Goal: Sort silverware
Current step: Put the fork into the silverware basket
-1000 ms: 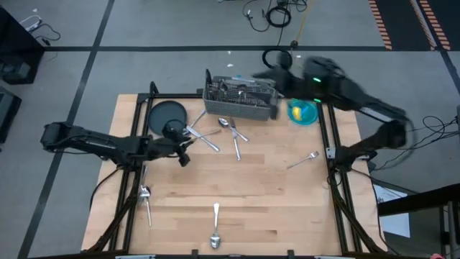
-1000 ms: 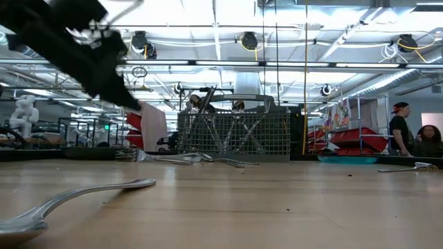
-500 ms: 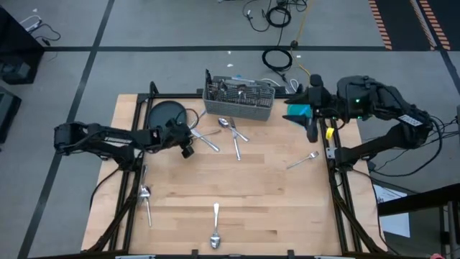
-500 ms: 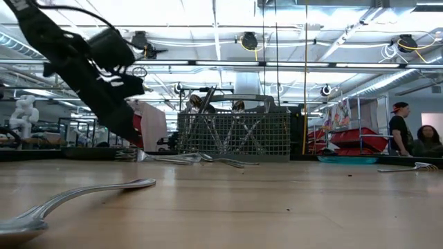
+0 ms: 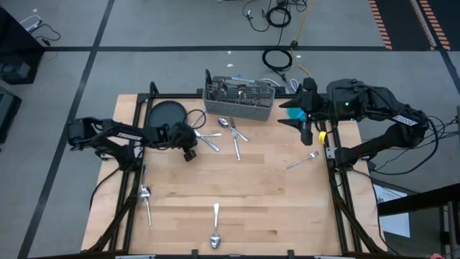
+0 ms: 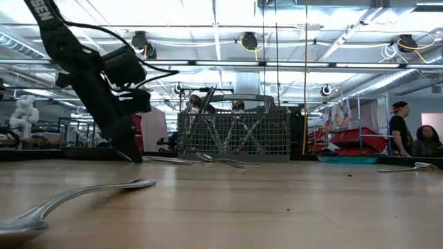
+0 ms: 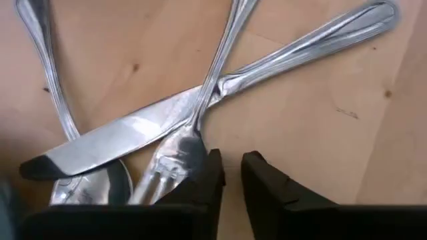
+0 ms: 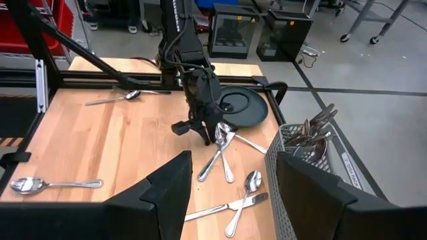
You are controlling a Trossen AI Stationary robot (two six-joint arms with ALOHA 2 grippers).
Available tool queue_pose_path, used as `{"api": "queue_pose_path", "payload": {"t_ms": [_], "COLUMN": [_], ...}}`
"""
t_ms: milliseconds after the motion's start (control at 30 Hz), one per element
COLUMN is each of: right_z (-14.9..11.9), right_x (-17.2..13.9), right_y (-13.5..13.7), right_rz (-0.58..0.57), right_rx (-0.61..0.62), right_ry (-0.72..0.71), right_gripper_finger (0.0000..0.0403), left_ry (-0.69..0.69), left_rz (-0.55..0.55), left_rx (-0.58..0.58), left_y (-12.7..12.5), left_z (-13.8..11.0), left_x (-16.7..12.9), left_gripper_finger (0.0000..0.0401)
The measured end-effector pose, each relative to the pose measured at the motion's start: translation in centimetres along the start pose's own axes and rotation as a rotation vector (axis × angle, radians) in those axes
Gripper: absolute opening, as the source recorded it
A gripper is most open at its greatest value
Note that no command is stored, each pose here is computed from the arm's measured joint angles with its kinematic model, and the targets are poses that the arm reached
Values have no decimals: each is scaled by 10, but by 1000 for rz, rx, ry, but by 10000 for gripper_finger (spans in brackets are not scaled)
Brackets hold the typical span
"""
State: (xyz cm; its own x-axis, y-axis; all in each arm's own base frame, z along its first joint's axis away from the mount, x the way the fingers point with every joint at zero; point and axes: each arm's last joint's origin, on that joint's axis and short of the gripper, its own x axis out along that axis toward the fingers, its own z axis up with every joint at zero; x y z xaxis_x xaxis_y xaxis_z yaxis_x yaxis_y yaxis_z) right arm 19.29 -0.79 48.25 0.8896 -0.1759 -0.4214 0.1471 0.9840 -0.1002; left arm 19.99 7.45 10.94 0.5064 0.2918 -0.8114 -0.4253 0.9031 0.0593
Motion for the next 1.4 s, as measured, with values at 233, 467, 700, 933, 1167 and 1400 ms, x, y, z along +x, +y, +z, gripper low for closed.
{"api": "queue_pose_path", "payload": {"t_ms": [233, 467, 700, 933, 1167, 1400], "right_z": [-4, -20, -21, -21, -21, -20], "right_x": [0, 21, 42, 46, 46, 46], "right_y": [0, 4, 12, 18, 19, 19], "right_rz": [6, -14, 30, 50, 51, 50], "right_rx": [24, 14, -20, -32, -27, -15], "right_ry": [42, 258, 318, 316, 316, 304], "right_gripper_finger": [203, 203, 203, 203, 203, 203], "left_ry": [-95, -189, -25, -65, -61, 9], "left_rz": [-12, 31, -19, -4, -57, -44], "left_rx": [-63, 231, 199, 113, 125, 123], "left_y": [-9, -7, 9, 19, 15, 13], "left_z": [25, 54, 43, 47, 46, 38], "left_x": [-13, -27, -13, -13, -9, 18], "left_gripper_finger": [7, 42, 81, 119, 130, 131]}}
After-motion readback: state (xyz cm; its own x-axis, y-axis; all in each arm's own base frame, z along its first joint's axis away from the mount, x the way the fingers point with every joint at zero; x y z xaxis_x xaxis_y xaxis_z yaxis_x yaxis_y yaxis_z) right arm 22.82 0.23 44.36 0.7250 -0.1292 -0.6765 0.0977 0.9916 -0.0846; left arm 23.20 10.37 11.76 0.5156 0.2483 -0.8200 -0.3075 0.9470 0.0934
